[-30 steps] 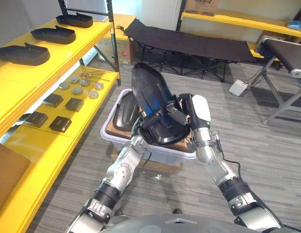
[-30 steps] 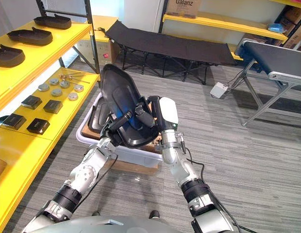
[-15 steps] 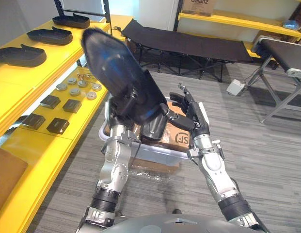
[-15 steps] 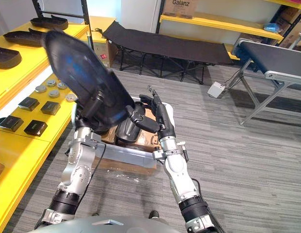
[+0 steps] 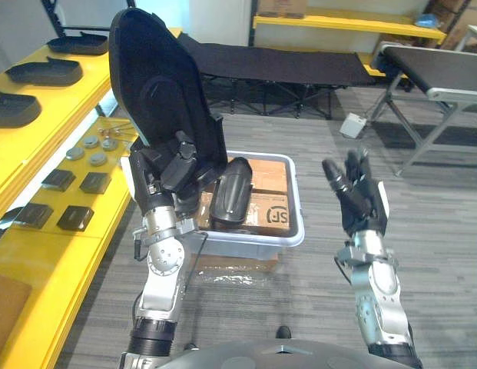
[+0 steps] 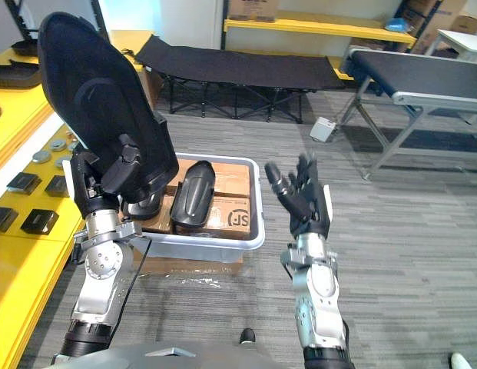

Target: Walk over and take three plastic housings, then place them on the shelf

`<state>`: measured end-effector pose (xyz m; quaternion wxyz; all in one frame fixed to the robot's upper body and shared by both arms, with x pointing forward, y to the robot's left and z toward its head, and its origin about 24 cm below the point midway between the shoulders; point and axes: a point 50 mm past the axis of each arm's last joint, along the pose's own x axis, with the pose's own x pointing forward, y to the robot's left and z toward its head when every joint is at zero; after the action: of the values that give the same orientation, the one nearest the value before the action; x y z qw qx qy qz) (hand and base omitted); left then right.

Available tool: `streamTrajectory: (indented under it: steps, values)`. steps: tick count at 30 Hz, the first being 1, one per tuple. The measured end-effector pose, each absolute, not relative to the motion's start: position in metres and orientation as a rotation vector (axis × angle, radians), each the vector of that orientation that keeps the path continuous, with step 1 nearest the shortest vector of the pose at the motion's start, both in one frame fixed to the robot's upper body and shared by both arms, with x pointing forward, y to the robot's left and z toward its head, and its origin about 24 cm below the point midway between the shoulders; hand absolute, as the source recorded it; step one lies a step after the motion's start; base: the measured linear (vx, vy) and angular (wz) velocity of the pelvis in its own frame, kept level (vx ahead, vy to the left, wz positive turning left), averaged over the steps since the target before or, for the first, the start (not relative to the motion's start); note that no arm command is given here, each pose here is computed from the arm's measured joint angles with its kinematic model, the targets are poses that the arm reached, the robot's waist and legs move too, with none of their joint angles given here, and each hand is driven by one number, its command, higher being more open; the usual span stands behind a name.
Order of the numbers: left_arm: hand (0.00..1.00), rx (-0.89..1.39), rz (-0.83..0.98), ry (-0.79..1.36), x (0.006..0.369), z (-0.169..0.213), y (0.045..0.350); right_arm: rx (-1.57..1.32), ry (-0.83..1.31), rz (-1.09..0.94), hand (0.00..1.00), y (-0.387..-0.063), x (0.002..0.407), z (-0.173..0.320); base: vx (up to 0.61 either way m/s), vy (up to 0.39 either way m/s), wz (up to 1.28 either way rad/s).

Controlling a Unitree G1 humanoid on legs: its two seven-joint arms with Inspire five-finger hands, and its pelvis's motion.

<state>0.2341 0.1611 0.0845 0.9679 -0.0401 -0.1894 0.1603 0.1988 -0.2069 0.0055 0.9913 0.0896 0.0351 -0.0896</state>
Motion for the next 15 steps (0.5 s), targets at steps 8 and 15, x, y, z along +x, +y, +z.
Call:
streamTrajectory:
  steps: [8, 15]
  values:
    - [0.0, -0.11, 0.269, -0.248, 0.211, 0.056, 0.167, 0.146, 0.4, -0.343, 1.0, -0.218, 0.153, -0.052, 0.0, -0.018, -0.06]
    - [0.0, -0.079, 0.343, -0.254, 0.202, 0.058, 0.185, 0.159, 0.385, -0.359, 1.0, -0.22, 0.153, -0.054, -0.03, -0.012, 0.21]
